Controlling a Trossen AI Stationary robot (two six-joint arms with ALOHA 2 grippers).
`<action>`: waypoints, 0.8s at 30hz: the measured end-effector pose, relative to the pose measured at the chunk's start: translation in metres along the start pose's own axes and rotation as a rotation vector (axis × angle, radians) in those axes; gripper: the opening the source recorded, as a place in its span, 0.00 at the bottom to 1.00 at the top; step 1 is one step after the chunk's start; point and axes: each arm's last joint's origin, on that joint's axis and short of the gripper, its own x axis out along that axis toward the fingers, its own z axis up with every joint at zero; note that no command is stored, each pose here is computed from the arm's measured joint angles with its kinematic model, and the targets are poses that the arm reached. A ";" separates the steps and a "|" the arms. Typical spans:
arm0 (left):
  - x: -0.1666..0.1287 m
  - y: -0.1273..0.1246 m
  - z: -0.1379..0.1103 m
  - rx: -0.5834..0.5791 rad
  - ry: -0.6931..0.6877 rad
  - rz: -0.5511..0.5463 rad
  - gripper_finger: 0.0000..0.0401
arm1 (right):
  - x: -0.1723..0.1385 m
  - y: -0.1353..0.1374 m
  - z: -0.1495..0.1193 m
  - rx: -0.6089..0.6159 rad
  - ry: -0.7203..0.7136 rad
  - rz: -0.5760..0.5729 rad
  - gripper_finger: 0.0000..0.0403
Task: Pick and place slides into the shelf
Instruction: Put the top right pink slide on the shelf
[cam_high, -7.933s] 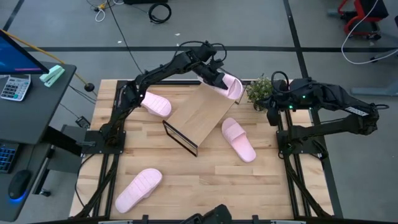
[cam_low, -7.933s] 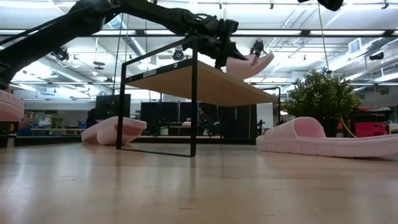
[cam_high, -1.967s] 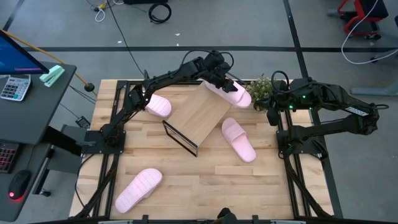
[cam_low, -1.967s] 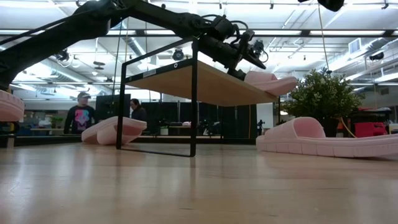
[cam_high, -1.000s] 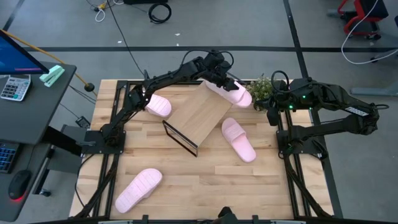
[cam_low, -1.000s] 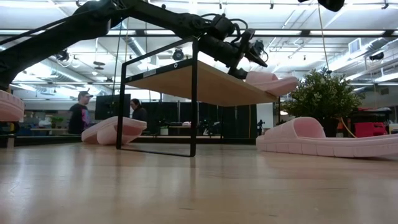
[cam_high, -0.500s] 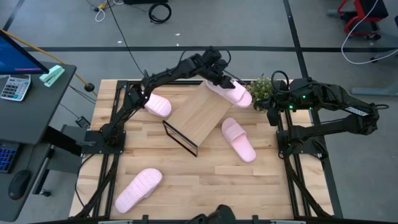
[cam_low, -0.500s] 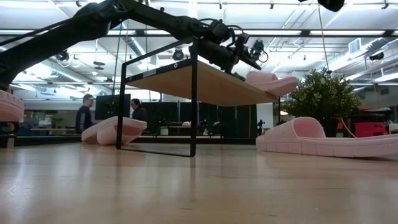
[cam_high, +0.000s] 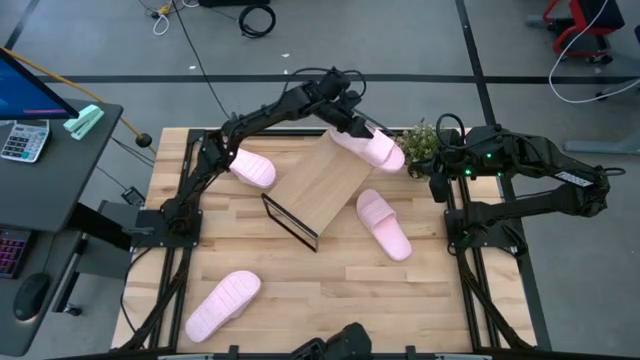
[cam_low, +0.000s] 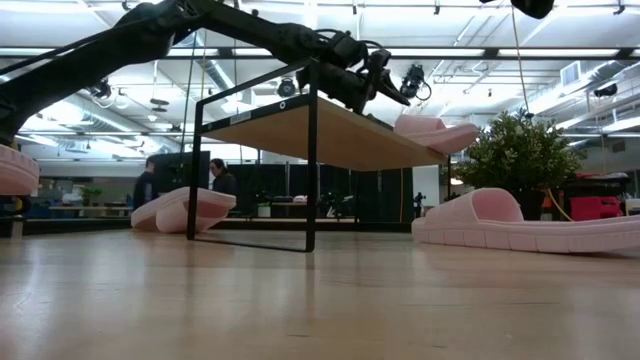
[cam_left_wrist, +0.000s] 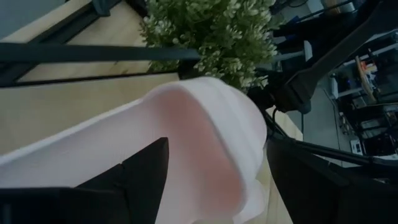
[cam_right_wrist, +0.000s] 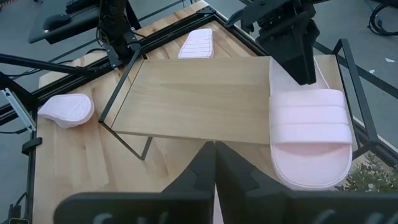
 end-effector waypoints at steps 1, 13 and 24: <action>0.000 0.000 0.000 0.001 -0.002 0.000 0.69 | 0.000 0.000 0.000 0.000 0.000 0.000 0.04; -0.040 -0.016 0.007 0.044 -0.008 0.042 0.69 | 0.000 0.000 0.000 0.010 -0.001 -0.001 0.03; -0.094 -0.079 -0.018 0.105 0.126 0.100 0.68 | 0.000 0.000 0.000 0.012 -0.004 0.000 0.04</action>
